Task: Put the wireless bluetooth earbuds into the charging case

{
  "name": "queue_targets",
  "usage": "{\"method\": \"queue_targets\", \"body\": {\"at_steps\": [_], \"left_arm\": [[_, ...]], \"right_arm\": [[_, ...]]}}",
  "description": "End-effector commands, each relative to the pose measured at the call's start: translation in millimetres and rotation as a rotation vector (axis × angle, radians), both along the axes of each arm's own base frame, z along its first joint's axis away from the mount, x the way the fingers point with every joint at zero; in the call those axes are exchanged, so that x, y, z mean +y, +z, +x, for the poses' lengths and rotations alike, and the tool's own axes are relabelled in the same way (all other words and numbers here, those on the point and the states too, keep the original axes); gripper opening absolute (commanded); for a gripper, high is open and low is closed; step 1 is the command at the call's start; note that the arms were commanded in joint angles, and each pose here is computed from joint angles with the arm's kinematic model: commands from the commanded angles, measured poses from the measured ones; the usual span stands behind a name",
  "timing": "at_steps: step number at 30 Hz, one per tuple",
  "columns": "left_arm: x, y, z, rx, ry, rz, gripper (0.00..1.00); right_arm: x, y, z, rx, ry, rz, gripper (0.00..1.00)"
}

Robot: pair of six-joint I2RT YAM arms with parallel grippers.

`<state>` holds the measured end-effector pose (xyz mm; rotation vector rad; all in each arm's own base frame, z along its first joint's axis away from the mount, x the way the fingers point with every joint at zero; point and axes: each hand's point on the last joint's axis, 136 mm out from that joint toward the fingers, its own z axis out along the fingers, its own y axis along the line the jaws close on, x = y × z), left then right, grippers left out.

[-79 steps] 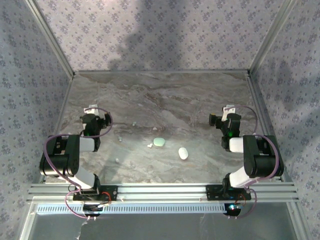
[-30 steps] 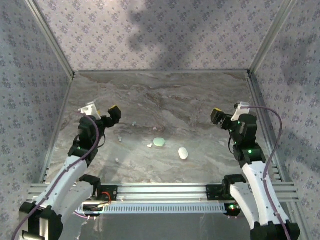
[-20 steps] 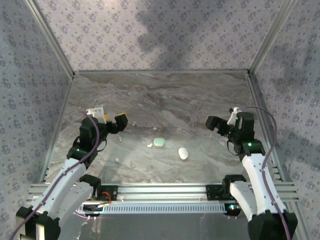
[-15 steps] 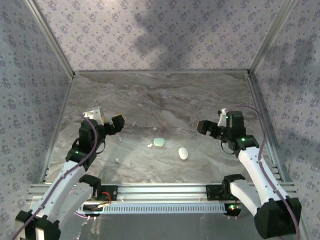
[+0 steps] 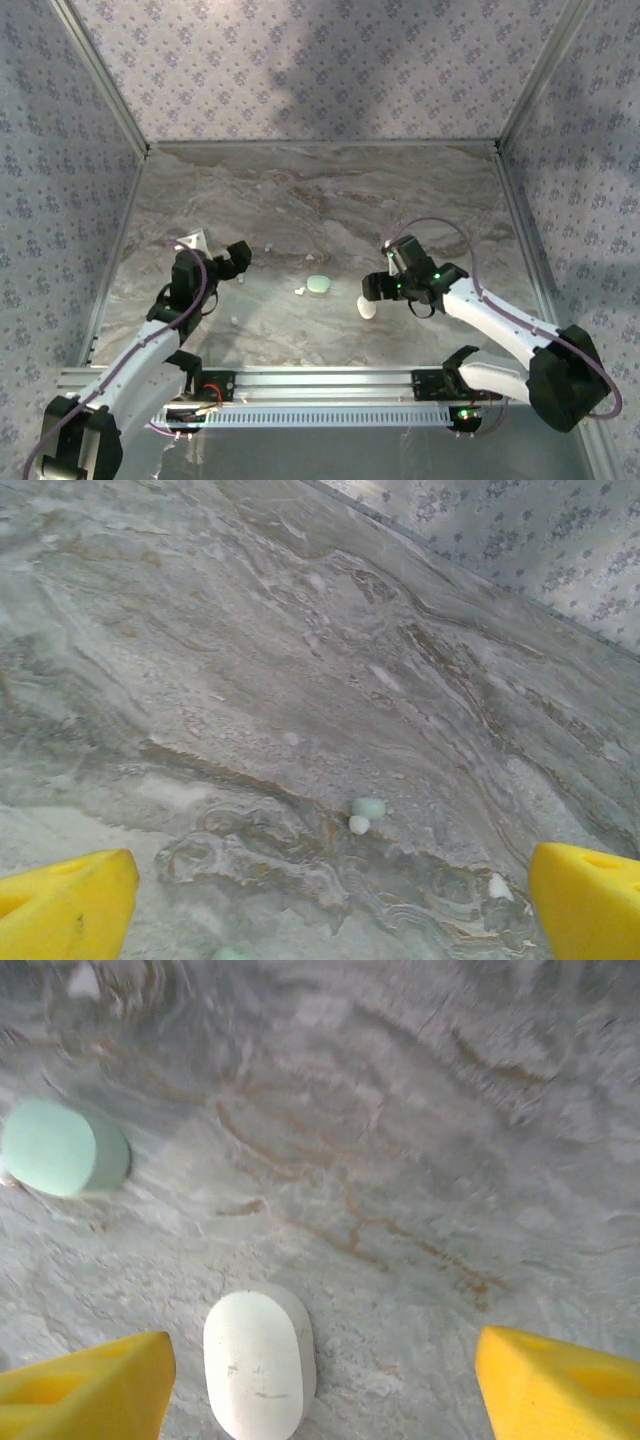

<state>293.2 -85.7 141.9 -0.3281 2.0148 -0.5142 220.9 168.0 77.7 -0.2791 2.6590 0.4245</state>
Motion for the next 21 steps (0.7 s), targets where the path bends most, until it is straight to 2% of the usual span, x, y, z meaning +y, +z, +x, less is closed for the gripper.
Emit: {"method": "queue_targets", "body": {"at_steps": [1,11,21], "left_arm": [[-19,18,10,-0.014,-0.073,-0.063,1.00],[-32,7,15,0.032,-0.133,-0.060,1.00],[-35,7,14,0.030,-0.149,-0.054,1.00]], "right_arm": [[-2,-5,-1,-0.005,0.001,-0.109,0.78],[14,-16,-10,-0.002,0.066,-0.295,0.75],[19,-29,-16,0.034,0.078,-0.348,0.72]]}}
